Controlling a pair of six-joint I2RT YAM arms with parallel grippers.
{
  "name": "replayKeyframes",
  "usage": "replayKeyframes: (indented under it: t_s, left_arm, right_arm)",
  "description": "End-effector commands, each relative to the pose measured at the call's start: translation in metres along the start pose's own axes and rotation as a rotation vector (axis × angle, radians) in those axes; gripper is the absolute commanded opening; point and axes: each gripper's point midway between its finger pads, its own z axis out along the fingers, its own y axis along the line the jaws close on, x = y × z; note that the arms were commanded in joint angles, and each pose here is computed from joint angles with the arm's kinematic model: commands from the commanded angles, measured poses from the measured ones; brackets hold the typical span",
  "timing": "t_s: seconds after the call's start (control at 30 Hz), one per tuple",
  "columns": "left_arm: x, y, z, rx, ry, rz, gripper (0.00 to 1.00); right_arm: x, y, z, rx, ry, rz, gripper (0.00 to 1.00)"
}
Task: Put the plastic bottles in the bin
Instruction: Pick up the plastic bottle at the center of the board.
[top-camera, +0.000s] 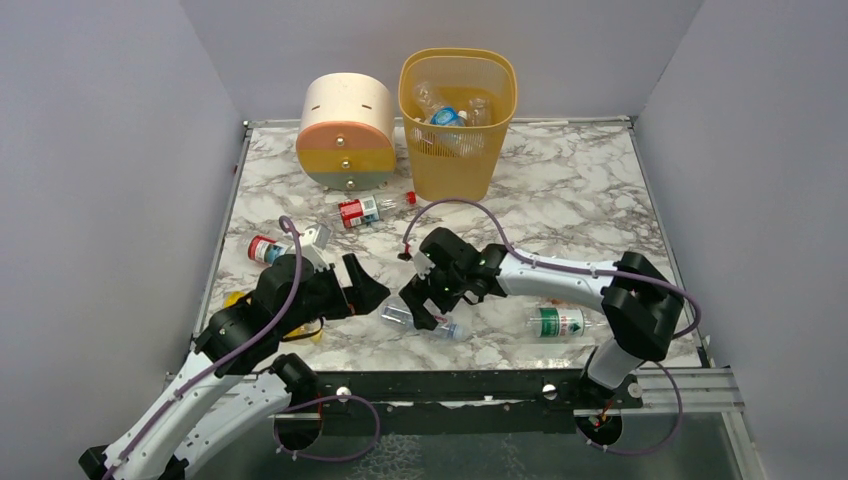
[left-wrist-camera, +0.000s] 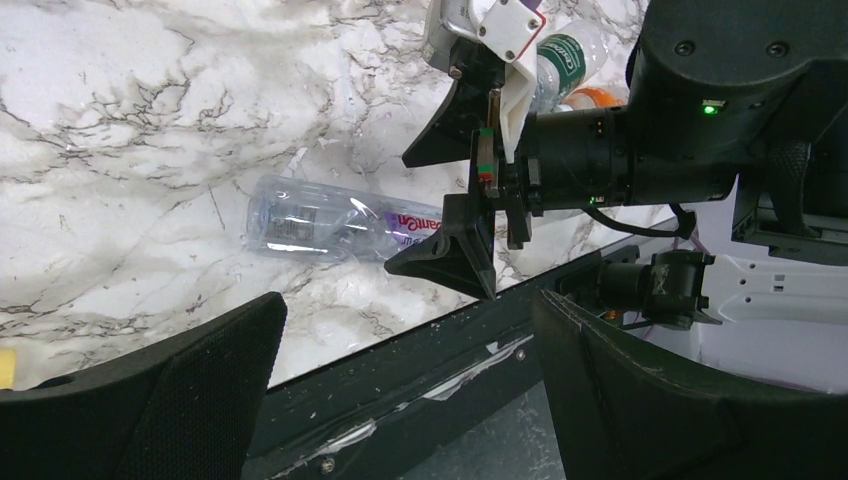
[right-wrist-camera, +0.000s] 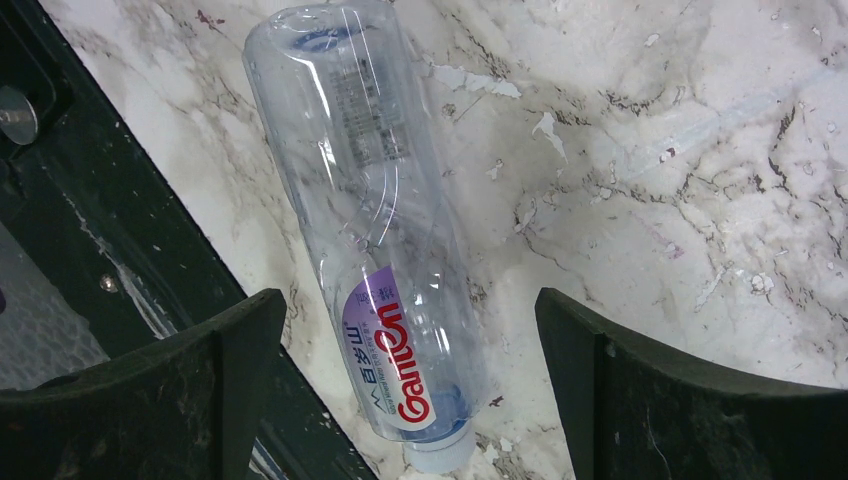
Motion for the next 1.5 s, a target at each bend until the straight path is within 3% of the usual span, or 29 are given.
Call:
replayKeyframes:
  t_s: [0.0, 1.47]
  left_arm:
    - [0.006, -0.002, 0.001, 0.023, 0.012, -0.035, 0.99]
    - [0.001, -0.008, 0.003, 0.034, 0.012, -0.021, 0.99]
  right_arm:
    - [-0.011, -0.004, 0.004, 0.053, -0.02, -0.042, 0.98]
    - [-0.01, -0.015, 0.004, 0.146, 0.004, -0.07, 0.98]
